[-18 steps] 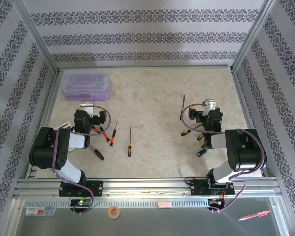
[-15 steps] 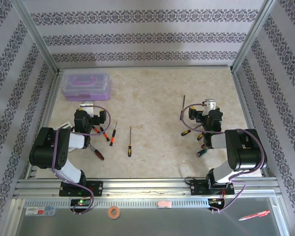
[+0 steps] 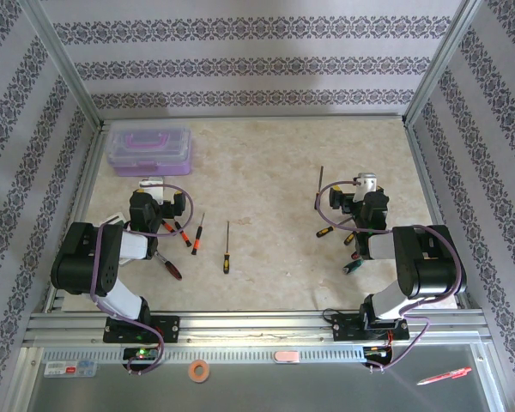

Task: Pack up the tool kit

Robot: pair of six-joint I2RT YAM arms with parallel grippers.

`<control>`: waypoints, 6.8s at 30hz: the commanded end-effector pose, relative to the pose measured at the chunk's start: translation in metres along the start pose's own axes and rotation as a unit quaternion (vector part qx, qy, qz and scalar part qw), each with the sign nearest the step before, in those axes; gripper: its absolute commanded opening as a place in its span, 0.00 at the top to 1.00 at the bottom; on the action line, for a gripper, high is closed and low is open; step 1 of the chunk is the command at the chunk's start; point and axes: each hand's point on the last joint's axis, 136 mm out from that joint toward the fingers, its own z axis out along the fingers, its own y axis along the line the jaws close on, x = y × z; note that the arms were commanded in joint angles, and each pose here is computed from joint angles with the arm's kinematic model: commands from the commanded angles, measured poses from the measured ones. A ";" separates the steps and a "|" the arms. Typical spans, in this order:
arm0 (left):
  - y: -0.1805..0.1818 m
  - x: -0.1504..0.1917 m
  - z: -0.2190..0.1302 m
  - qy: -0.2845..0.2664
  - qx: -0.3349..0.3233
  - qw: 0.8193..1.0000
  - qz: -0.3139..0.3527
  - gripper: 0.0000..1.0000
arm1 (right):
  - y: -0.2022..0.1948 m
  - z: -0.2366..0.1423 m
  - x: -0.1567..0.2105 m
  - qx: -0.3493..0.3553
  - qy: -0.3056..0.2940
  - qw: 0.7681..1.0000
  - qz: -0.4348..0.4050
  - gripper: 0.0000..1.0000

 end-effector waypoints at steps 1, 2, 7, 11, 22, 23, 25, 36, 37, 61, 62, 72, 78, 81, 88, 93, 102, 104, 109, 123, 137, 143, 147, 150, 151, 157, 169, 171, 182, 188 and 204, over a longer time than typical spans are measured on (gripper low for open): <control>0.003 -0.005 0.001 -0.008 0.000 1.000 0.003 0.01 | 0.004 0.002 -0.014 -0.009 -0.020 1.000 0.001 0.02; 0.003 -0.005 0.001 -0.008 0.000 1.000 0.003 0.01 | 0.004 0.001 -0.014 -0.009 -0.020 1.000 0.001 0.02; 0.003 -0.005 0.001 -0.007 0.000 1.000 0.003 0.01 | 0.004 0.001 -0.014 -0.009 -0.020 1.000 0.001 0.02; 0.002 -0.005 0.001 -0.007 0.003 1.000 0.001 0.01 | 0.003 0.002 -0.015 -0.011 -0.020 1.000 0.004 0.02; 0.011 -0.007 -0.001 -0.012 -0.021 1.000 -0.008 0.01 | -0.001 0.001 -0.015 -0.005 -0.021 1.000 0.011 0.02; 0.010 -0.010 -0.002 -0.015 -0.020 1.000 -0.007 0.01 | -0.004 0.000 -0.016 0.008 -0.022 1.000 0.012 0.02; 0.009 -0.017 -0.007 -0.013 -0.017 1.000 -0.006 0.01 | -0.007 -0.002 -0.022 0.021 -0.023 0.999 0.013 0.02; 0.020 -0.077 -0.038 -0.018 -0.047 0.999 -0.018 0.01 | -0.010 -0.029 -0.074 0.052 0.016 0.998 0.020 0.02; 0.024 -0.088 -0.042 -0.015 -0.058 0.998 -0.032 0.01 | -0.006 -0.035 -0.085 0.054 0.025 0.998 0.027 0.02; 0.108 -0.148 -0.004 0.144 -0.107 0.926 -0.332 0.01 | 0.066 -0.096 -0.073 -0.085 0.202 0.935 0.279 0.03; 0.110 -0.151 0.005 0.151 -0.104 0.927 -0.328 0.01 | 0.069 -0.095 -0.071 -0.087 0.211 0.935 0.271 0.02; 0.151 -0.142 0.098 0.195 -0.123 0.936 -0.265 0.00 | 0.102 -0.082 -0.061 -0.144 0.257 0.929 0.225 0.02; 0.170 -0.135 0.113 0.208 -0.156 0.941 -0.217 0.00 | 0.103 -0.082 -0.054 -0.147 0.266 0.930 0.208 0.02; 0.177 -0.135 0.115 0.213 -0.167 0.942 -0.198 0.00 | 0.104 -0.079 -0.050 -0.147 0.273 0.929 0.204 0.02; 0.190 -0.133 0.121 0.218 -0.181 0.941 -0.185 0.00 | 0.105 -0.071 -0.048 -0.147 0.281 0.927 0.202 0.02; 0.192 -0.110 0.134 0.250 -0.171 0.932 -0.198 0.00 | 0.104 -0.070 -0.046 -0.141 0.284 0.927 0.200 0.02; 0.145 -0.103 0.131 0.256 -0.112 0.934 -0.221 0.06 | 0.105 -0.073 -0.047 -0.141 0.281 0.927 0.206 0.03; 0.120 -0.103 0.126 0.252 -0.090 0.934 -0.236 0.06 | 0.107 -0.073 -0.048 -0.143 0.279 0.926 0.209 0.04; 0.049 -0.098 0.115 0.254 -0.060 0.928 -0.266 0.07 | 0.113 -0.075 -0.054 -0.156 0.267 0.925 0.221 0.05; -0.152 -0.088 0.072 0.261 0.069 0.904 -0.331 0.10 | 0.139 -0.085 -0.046 -0.169 0.267 0.925 0.212 0.11; -0.154 -0.152 0.022 0.249 0.113 0.938 -0.215 0.06 | 0.164 -0.054 -0.032 -0.175 0.312 0.914 0.189 0.52; -0.153 -0.163 0.067 0.276 0.111 0.942 -0.156 0.08 | 0.182 -0.033 -0.017 -0.177 0.346 0.903 0.183 0.53; -0.166 -0.150 0.096 0.299 0.126 0.934 -0.148 0.09 | 0.187 -0.020 -0.010 -0.172 0.358 0.899 0.186 0.57; -0.171 -0.134 0.118 0.325 0.121 0.925 -0.155 0.15 | 0.189 -0.012 -0.002 -0.161 0.365 0.898 0.186 0.59; -0.172 -0.128 0.123 0.334 0.116 0.922 -0.156 0.16 | 0.189 -0.009 -0.001 -0.157 0.366 0.898 0.188 0.60; -0.184 -0.108 0.127 0.358 0.143 0.911 -0.145 0.15 | 0.185 0.012 0.007 -0.131 0.376 0.898 0.189 0.63; -0.231 -0.077 0.071 0.383 0.225 0.884 -0.143 0.17 | 0.178 0.066 -0.030 -0.116 0.364 0.900 0.210 0.61; -0.237 -0.070 0.060 0.389 0.236 0.879 -0.146 0.17 | 0.179 0.070 -0.033 -0.120 0.366 0.897 0.215 0.60; -0.261 -0.081 0.003 0.362 0.281 0.872 -0.170 0.18 | 0.205 0.062 -0.038 -0.167 0.382 0.880 0.227 0.52; -0.252 -0.095 -0.014 0.352 0.275 0.879 -0.168 0.17 | 0.199 0.052 -0.060 -0.177 0.364 0.887 0.223 0.47; -0.228 -0.103 -0.027 0.344 0.219 0.897 -0.170 0.15 | 0.209 -0.027 -0.040 -0.212 0.353 0.879 0.240 0.44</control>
